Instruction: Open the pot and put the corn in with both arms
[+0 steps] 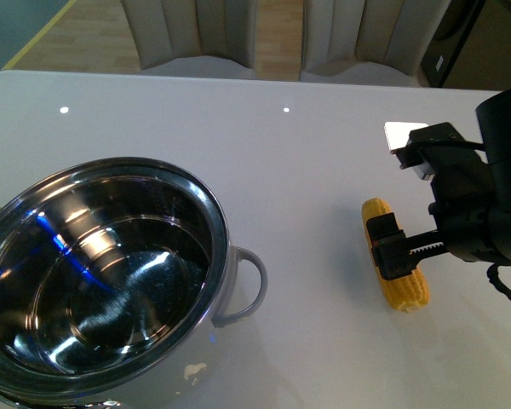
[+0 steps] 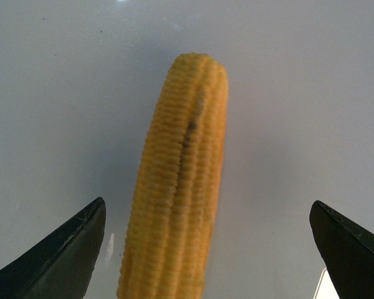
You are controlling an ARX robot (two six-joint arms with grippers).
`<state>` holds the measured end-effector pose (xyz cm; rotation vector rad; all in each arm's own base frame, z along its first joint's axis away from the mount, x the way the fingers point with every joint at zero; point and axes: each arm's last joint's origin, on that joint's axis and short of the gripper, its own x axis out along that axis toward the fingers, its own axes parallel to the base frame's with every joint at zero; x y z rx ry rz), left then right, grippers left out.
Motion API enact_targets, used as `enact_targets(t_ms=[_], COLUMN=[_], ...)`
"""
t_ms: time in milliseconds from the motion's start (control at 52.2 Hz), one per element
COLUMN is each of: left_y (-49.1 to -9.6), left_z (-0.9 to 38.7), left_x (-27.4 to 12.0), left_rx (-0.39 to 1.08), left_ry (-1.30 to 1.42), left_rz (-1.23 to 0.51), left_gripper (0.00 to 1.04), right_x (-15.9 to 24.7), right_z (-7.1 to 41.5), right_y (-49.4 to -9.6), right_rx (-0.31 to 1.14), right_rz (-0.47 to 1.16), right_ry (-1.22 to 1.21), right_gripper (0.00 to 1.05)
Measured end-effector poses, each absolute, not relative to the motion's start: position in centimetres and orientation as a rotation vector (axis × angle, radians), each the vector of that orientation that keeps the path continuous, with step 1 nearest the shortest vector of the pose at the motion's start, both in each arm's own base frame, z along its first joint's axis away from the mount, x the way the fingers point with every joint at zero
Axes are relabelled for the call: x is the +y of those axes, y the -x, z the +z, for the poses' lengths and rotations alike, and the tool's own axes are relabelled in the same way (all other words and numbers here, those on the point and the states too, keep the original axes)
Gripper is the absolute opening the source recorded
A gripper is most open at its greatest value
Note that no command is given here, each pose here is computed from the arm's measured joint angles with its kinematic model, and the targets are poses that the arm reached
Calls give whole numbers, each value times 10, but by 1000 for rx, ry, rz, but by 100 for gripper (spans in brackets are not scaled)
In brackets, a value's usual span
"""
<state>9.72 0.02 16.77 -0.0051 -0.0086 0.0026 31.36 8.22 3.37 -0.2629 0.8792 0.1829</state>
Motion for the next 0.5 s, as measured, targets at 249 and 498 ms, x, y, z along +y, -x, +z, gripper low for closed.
enact_targets(t_ms=[249, 498], left_y=[-97, -97], left_z=[168, 168], left_x=[0, 0], left_rx=[-9, -9], left_ry=[5, 5], left_rz=[3, 3], left_gripper=[98, 98], right_x=[92, 93], right_z=[13, -8], right_y=[-328, -333], right_rx=[914, 972], right_rz=[207, 193], right_ry=[283, 303], right_gripper=[96, 96])
